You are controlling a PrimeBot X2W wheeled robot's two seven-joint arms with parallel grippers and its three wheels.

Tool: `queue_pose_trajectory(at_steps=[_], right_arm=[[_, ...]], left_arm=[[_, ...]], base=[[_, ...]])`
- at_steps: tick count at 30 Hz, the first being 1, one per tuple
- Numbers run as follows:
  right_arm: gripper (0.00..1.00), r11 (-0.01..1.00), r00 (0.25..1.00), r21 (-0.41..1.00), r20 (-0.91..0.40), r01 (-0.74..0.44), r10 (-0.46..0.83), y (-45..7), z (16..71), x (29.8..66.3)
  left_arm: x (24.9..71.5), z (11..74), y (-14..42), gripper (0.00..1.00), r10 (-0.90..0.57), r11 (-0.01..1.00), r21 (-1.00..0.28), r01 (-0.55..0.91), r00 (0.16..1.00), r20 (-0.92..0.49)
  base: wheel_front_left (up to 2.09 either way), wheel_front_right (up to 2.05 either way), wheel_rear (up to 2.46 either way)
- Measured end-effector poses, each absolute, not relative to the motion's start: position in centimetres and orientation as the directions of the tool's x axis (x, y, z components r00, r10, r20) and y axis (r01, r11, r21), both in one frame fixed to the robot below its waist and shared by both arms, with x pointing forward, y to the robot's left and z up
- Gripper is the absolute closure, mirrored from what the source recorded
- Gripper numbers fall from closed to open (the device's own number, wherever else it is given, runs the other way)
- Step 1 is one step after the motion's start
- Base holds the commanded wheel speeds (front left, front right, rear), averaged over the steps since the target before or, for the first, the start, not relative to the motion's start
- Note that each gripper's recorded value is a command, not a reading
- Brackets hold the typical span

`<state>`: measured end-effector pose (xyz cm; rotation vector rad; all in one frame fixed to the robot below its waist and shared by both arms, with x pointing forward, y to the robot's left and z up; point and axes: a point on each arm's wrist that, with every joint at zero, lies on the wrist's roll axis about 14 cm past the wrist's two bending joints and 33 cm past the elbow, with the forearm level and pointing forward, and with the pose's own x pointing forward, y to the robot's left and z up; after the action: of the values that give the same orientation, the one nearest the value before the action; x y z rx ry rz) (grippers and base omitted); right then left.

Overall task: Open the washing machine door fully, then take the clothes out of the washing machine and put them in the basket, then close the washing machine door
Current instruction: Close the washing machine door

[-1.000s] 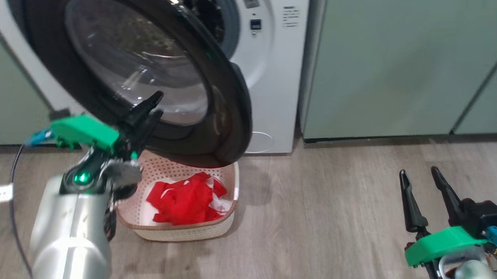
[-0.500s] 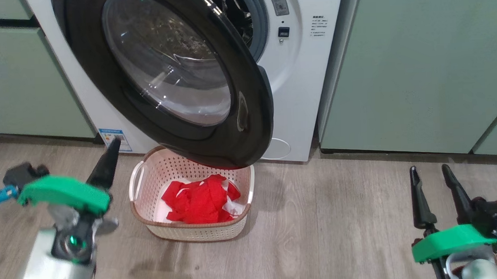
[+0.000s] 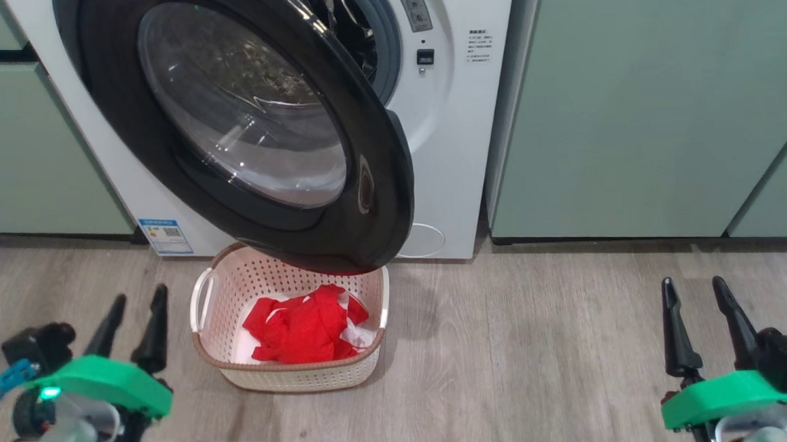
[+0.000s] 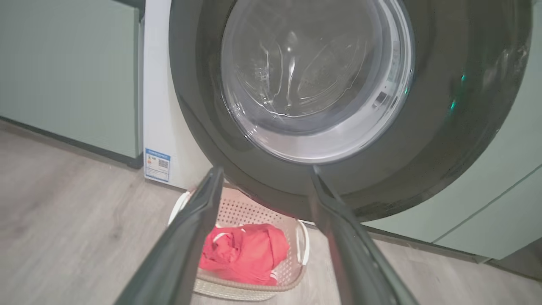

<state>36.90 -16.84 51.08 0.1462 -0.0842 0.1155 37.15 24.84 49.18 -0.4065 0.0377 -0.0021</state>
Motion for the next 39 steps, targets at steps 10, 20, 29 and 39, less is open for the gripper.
queue_pose_trajectory(at_steps=[10, 20, 29, 39], right_arm=[[0.00, 0.982, 0.994, 0.160, 0.067, -0.099, 0.089, -17.1, 50.2, 36.4], [0.00, 0.981, 0.995, 0.168, 0.057, -0.094, 0.086, -17.0, 49.8, 36.3], [0.04, 0.981, 0.994, 0.169, 0.054, -0.098, 0.090, -16.8, 49.7, 36.4], [1.00, 0.976, 0.979, 0.174, 0.177, -0.128, 0.097, -16.5, 53.8, 38.5]], left_arm=[[35.4, 47.2, 25.2, 0.00, 0.052, 0.953, -0.295, -0.066, 0.997, -0.055], [35.6, 47.1, 24.5, 0.00, 0.046, 0.966, -0.254, -0.059, 0.997, -0.057], [35.5, 47.1, 24.7, 0.00, 0.048, 0.968, -0.243, -0.060, 0.997, -0.054], [34.3, 46.4, 25.2, 0.00, 0.074, 0.965, -0.246, -0.090, 0.995, -0.073]], base=[[0.00, 0.00, 0.00], [0.00, 0.00, 0.00], [0.00, 0.00, 0.00], [0.00, 0.00, 0.00]])
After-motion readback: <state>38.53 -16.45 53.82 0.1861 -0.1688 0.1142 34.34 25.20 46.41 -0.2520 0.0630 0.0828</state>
